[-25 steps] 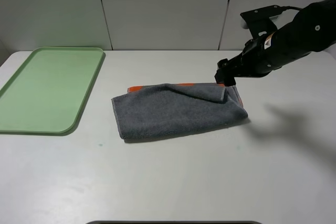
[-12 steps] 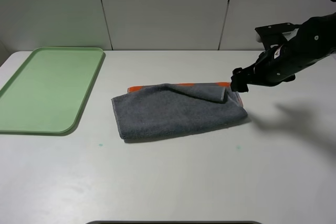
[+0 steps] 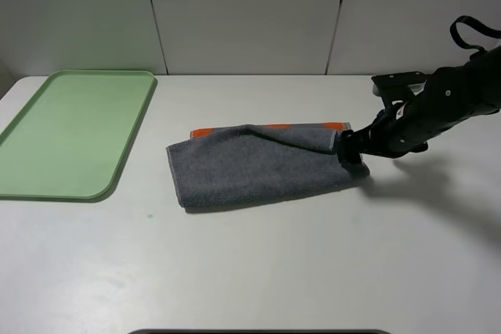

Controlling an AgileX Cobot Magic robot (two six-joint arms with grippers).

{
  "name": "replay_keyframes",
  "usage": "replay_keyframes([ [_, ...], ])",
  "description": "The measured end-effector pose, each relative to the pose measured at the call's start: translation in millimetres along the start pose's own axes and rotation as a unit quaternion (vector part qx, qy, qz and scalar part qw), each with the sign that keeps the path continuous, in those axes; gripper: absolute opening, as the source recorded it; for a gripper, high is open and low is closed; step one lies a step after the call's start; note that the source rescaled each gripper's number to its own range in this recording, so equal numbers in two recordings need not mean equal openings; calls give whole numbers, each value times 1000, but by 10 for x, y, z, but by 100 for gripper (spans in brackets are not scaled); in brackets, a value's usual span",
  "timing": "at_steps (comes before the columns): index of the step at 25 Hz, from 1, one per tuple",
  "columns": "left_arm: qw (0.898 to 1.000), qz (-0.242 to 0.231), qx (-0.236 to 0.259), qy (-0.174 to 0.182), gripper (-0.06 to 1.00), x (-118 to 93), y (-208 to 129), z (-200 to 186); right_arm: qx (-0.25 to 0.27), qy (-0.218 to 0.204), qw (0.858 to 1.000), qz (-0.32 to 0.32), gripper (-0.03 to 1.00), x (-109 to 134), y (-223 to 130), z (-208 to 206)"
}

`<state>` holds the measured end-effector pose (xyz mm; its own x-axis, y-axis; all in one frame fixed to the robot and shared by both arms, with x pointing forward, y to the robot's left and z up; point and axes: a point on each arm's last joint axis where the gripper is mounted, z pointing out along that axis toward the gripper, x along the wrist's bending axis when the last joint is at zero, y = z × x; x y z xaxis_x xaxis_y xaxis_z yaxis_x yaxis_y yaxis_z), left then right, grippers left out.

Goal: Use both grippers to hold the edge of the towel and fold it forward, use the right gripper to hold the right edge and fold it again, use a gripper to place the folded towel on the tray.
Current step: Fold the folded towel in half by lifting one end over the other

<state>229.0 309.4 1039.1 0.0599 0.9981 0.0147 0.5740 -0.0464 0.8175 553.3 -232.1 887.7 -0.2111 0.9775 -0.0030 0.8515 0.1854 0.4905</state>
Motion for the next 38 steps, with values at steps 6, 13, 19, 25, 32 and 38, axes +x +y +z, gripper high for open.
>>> replay_keyframes([
  [6, 1000, 0, 0, 0, 100, 0, 0, 0, -5, 12, 1000, -17, 100, 149, -10, 24],
  [13, 1000, 0, 0, 0, 100, 0, 0, 0, 12, 15, 1000, -16, 100, 191, -89, 169],
  [19, 1000, 0, 0, 0, 100, 0, 0, 0, 16, 15, 1000, -13, 100, 192, -124, 260],
  [25, 1000, 0, 0, 0, 100, 0, 0, 0, 7, 15, 1000, -1, 72, 195, -104, 276],
  [32, 1000, 0, 0, 0, 100, 0, 0, 0, 9, 15, 1000, 12, 11, 206, -102, 282],
  [38, 1000, 0, 0, 0, 100, 0, 0, 0, 10, 15, 1000, 12, 11, 206, -100, 276],
])
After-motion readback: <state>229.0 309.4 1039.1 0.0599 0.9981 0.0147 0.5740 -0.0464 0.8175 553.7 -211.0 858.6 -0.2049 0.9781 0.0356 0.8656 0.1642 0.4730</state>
